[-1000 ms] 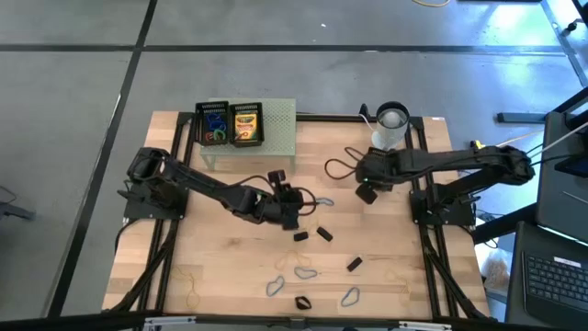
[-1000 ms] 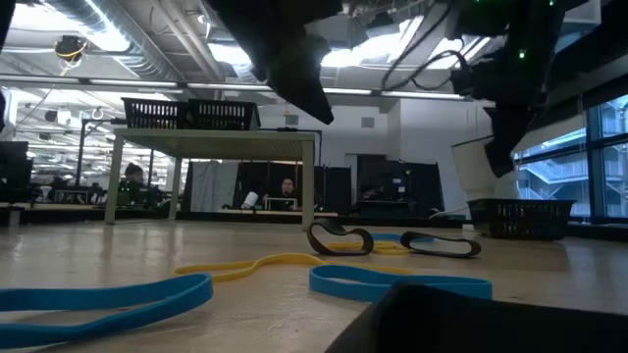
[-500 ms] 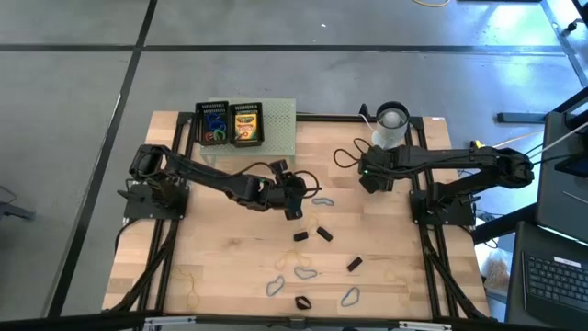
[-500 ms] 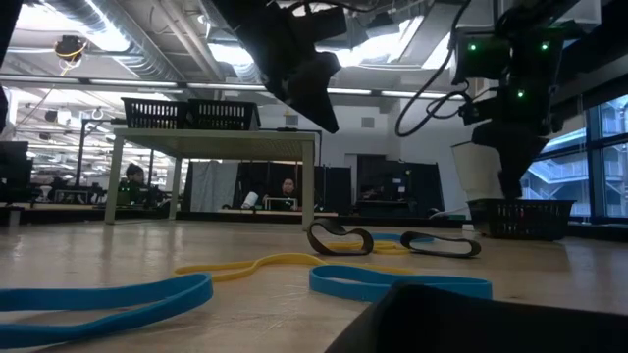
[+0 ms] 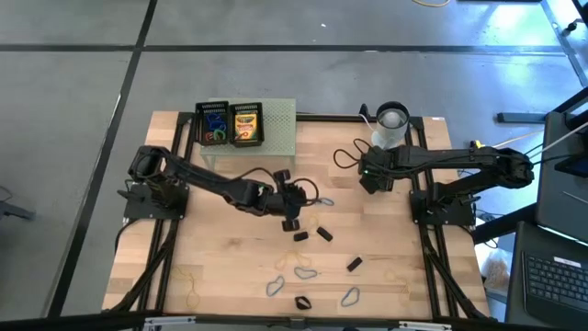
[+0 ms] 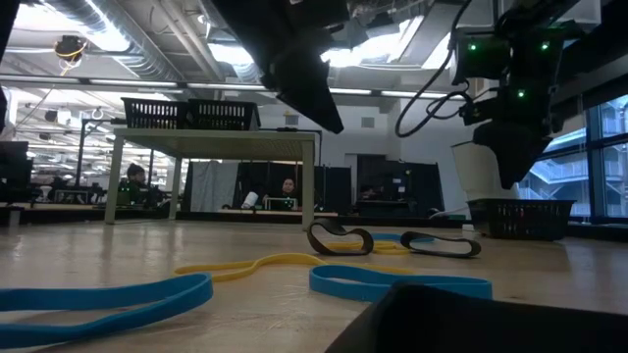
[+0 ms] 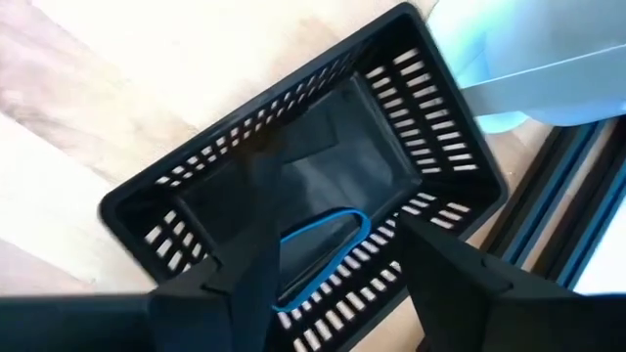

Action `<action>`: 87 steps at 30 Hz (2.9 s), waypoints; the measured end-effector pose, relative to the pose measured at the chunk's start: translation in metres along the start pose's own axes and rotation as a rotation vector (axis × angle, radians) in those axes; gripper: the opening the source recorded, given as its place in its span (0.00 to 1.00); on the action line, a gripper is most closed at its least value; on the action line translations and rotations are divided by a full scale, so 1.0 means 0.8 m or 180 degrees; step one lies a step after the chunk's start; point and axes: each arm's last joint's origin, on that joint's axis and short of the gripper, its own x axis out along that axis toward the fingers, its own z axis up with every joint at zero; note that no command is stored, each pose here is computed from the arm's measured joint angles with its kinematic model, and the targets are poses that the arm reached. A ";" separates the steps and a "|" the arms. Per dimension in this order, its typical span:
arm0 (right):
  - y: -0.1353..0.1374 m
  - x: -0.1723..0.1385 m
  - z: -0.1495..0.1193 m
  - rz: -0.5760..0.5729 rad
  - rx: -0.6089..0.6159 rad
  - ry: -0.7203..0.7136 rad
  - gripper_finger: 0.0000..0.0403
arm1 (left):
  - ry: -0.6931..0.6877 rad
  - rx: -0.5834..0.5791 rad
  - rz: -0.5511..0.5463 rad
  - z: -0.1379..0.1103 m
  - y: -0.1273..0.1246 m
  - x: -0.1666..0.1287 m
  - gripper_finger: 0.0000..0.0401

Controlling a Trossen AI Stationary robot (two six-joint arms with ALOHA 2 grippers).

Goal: Pick & Place Office Desk Supplies
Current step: Put the black rubber band into the black bin

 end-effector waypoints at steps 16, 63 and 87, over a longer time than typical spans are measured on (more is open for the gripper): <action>0.062 -0.033 -0.040 0.0789 -0.0240 -0.0222 0.33 | 0.0118 0.0146 -0.0304 -0.008 -0.022 -0.012 0.34; 0.241 0.019 -0.077 0.2124 -0.2129 -0.1119 0.36 | 0.0660 0.0312 -0.0279 -0.035 -0.033 -0.024 0.32; 0.129 -0.114 -0.031 0.2540 -0.0979 -0.2211 0.01 | 0.0596 0.0389 -0.0133 -0.033 -0.030 -0.023 0.32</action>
